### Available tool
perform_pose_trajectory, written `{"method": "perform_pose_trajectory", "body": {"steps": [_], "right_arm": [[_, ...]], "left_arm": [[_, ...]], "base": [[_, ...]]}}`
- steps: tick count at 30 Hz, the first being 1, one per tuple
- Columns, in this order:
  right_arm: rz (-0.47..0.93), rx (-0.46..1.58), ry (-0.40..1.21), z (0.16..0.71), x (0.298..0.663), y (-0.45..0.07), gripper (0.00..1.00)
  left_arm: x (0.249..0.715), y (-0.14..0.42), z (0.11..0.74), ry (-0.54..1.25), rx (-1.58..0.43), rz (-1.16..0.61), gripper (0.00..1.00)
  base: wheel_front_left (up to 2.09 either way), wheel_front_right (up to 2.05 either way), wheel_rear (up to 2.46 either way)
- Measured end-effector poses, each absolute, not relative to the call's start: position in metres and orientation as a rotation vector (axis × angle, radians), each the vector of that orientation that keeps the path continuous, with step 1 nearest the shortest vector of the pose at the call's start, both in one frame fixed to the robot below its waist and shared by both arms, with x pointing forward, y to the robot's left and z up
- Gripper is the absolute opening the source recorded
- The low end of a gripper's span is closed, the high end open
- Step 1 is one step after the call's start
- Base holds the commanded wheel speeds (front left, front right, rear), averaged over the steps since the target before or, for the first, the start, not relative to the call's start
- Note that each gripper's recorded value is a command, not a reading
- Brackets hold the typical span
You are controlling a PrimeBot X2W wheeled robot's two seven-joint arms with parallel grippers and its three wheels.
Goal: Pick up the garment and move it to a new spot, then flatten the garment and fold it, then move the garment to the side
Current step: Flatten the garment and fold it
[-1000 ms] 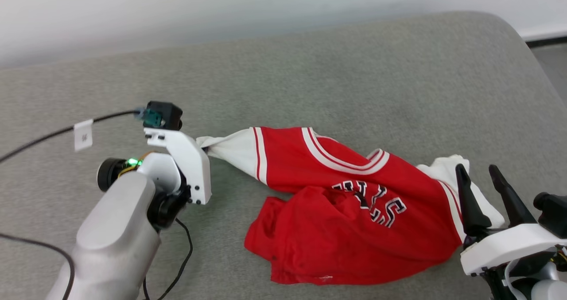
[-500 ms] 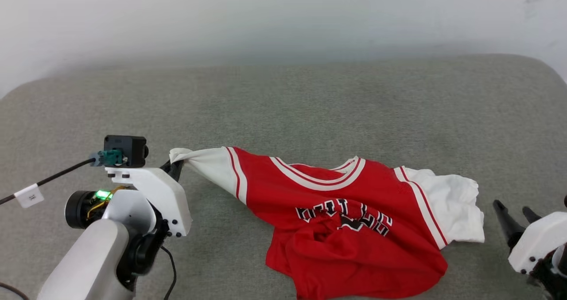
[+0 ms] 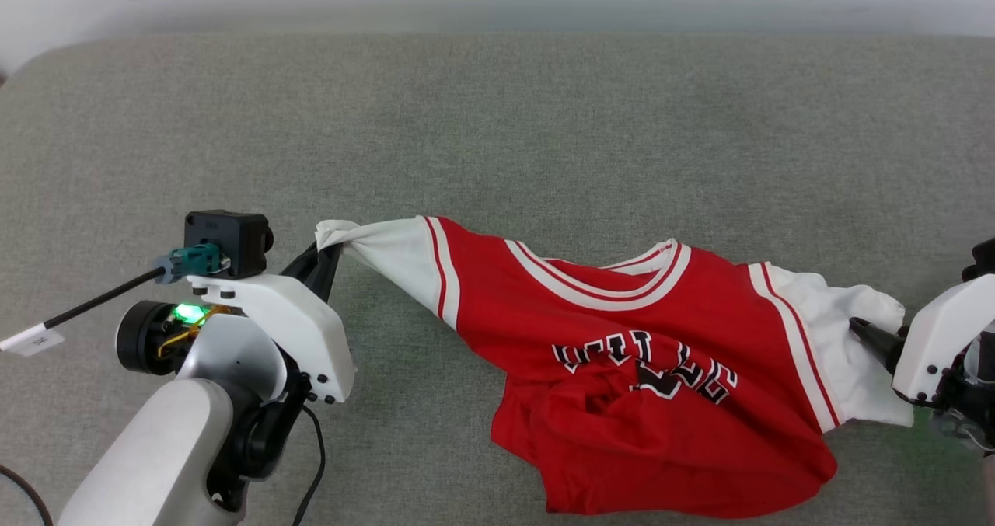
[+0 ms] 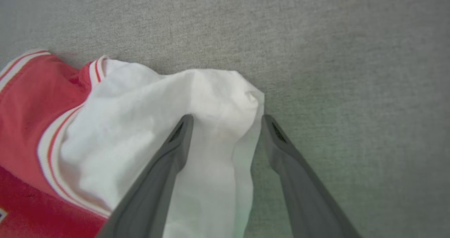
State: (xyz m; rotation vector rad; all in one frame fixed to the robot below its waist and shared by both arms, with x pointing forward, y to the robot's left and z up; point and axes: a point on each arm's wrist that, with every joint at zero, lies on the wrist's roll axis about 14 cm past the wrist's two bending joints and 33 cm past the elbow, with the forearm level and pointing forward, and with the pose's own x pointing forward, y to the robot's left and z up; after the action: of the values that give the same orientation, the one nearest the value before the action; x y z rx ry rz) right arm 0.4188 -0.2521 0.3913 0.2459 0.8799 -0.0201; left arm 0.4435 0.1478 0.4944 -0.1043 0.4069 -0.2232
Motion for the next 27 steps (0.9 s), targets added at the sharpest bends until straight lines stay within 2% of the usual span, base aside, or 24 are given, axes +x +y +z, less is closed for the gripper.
{"method": "perform_pose_trajectory", "body": {"steps": [6, 7, 8, 9, 15, 19, 27], "right_arm": [[0.007, 0.235, 1.004, 0.362, 0.423, -0.241, 1.0], [0.011, 0.241, 1.024, 0.359, 0.422, -0.239, 0.95], [0.015, 0.243, 1.041, 0.357, 0.422, -0.239, 0.19], [0.017, 0.245, 1.051, 0.356, 0.421, -0.238, 0.0], [0.019, 0.275, 1.082, 0.358, 0.414, -0.237, 0.0], [0.028, 0.256, 1.031, 0.372, 0.415, -0.238, 0.0], [0.068, 0.144, 0.694, 0.457, 0.449, -0.24, 0.0]], "left_arm": [[0.447, 0.152, 0.481, 0.436, -0.105, -0.209, 0.0], [0.448, 0.153, 0.48, 0.439, -0.105, -0.207, 0.0], [0.448, 0.154, 0.479, 0.439, -0.106, -0.205, 0.0], [0.448, 0.154, 0.479, 0.437, -0.106, -0.203, 0.0], [0.445, 0.156, 0.485, 0.419, -0.113, -0.197, 0.0], [0.441, 0.159, 0.493, 0.397, -0.118, -0.187, 0.0], [0.447, 0.17, 0.532, 0.288, -0.113, -0.177, 0.0]], "base": [[0.0, 0.0, 0.0], [0.0, 0.0, 0.0], [0.0, 0.0, 0.0], [0.0, 0.0, 0.0], [0.0, 0.0, 0.0], [0.0, 0.0, 0.0], [0.0, 0.0, 0.0]]}}
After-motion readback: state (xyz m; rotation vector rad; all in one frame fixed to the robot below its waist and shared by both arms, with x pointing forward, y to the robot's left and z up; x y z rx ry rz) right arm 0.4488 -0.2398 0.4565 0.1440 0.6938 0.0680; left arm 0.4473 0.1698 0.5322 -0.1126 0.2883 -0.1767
